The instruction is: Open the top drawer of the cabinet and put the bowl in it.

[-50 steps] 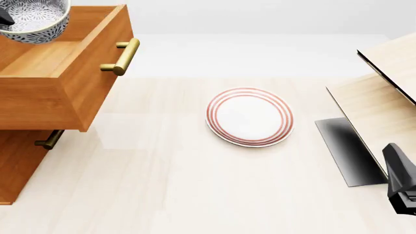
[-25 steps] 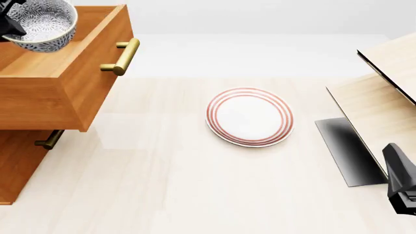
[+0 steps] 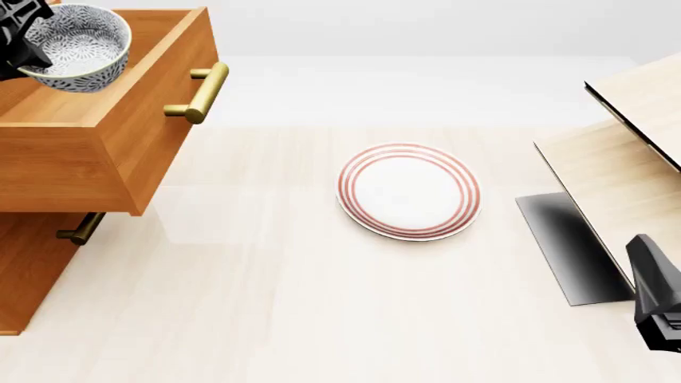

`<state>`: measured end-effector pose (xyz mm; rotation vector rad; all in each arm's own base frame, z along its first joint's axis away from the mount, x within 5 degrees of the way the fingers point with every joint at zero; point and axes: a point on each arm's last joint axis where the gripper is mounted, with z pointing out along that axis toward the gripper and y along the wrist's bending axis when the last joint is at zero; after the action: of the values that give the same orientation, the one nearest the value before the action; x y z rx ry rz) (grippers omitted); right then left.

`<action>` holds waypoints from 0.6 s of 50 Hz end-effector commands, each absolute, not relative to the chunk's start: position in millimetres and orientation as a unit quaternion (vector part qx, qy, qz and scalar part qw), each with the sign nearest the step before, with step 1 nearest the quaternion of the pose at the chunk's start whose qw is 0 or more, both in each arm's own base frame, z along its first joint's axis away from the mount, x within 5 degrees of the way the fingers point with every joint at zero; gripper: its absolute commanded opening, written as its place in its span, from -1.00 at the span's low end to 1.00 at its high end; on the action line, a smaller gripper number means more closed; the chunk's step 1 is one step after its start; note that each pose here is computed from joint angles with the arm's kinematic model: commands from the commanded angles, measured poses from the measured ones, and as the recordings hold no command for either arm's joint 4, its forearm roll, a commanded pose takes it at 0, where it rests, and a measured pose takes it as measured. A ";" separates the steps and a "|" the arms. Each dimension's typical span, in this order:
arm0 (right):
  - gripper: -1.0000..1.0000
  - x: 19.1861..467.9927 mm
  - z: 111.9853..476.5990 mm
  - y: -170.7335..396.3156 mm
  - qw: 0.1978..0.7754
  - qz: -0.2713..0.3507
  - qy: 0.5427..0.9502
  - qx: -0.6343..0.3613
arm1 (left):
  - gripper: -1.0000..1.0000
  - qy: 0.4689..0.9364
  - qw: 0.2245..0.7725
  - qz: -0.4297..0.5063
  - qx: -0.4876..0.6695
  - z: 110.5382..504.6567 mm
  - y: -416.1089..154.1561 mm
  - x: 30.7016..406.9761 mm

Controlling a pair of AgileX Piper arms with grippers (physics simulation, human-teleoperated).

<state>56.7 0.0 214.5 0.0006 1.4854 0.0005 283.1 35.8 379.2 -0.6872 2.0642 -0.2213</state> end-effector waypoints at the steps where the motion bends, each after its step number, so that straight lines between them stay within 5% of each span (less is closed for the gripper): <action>1: 1.00 56.6 214.3 0.0 0.737 0.000 0.676 0.000 | -1.00 0.830 0.466 -0.099 -0.290 380.1 36.6 285.6; 30: 1.00 56.6 214.3 0.0 0.737 0.000 0.676 0.000 | -1.00 0.819 0.457 -0.110 -0.328 359.6 41.9 289.6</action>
<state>56.7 0.0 214.5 0.0007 1.4853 0.0005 292.0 40.6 362.3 -0.7811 2.0388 -0.2567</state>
